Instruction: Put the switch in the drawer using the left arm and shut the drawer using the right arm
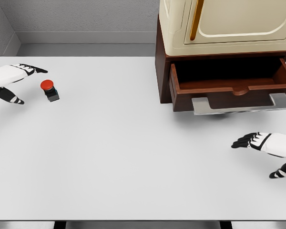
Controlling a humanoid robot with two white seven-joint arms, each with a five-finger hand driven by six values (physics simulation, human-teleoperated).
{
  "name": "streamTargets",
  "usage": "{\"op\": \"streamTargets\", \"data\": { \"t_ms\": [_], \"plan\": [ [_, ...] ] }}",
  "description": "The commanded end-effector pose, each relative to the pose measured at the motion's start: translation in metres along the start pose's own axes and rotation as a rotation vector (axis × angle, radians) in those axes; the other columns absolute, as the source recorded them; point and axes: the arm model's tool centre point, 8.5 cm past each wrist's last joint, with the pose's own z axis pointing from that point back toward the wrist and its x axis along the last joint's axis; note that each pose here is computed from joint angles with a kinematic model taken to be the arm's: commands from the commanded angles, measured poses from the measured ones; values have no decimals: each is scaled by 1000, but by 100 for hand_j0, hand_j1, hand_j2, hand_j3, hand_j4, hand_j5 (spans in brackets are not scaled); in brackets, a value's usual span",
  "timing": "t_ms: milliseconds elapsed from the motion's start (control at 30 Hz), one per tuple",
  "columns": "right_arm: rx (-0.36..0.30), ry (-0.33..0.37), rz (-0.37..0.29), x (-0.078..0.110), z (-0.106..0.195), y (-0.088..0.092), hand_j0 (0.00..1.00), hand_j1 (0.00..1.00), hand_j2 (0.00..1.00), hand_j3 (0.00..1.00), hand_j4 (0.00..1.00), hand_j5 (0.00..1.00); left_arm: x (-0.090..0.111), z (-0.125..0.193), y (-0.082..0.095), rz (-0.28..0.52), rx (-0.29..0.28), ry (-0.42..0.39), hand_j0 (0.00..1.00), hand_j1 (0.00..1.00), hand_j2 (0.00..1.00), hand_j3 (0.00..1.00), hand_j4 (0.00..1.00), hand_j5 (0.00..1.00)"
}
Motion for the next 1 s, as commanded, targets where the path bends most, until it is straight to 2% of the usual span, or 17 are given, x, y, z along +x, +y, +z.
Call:
{"op": "streamTargets", "data": {
  "t_ms": [0, 200, 267, 300, 367, 467, 533, 600, 800, 967],
  "plan": [
    [-1, -2, -7, 0, 0, 0, 100, 100, 100, 100, 100, 100, -1, 1, 1, 6, 5, 2, 100, 100, 100, 100, 100, 100],
    [-14, -1, 10, 0, 0, -7, 98, 98, 98, 98, 98, 98, 5, -7, -2, 3, -3, -14, 100, 100, 100, 100, 100, 100],
    [-34, 3, 17, 0, 2, -12, 63, 63, 63, 63, 63, 63, 15, -21, -2, -31, -15, -36, 100, 100, 100, 100, 100, 100],
    [-43, 11, 23, -1, 5, -15, 57, 57, 57, 57, 57, 57, 16, -23, -2, -44, -21, -37, 100, 100, 100, 100, 100, 100],
    [-94, 42, 50, -2, 19, -30, 58, 58, 58, 58, 58, 58, 21, -30, -4, -58, -30, -46, 100, 100, 100, 100, 100, 100],
    [-152, 94, 28, -6, 41, -27, 57, 57, 57, 57, 57, 57, 30, -43, -5, -101, -48, -63, 100, 100, 100, 100, 100, 100],
    [-233, 105, -19, -6, 61, -27, 58, 58, 58, 58, 58, 58, 23, -41, -5, -98, -52, -37, 100, 100, 100, 100, 100, 100],
    [-281, 114, -23, -4, 73, -33, 58, 58, 58, 58, 58, 58, 19, -40, -4, -106, -58, -25, 98, 98, 98, 98, 98, 98],
    [-291, 100, -34, -3, 73, -35, 58, 58, 58, 58, 58, 58, 19, -41, 0, -147, -71, -16, 87, 87, 87, 87, 87, 87],
    [-292, 96, -37, -3, 73, -36, 58, 58, 58, 58, 58, 58, 19, -41, 1, -148, -69, -18, 84, 84, 84, 84, 84, 84]
  ]
}}
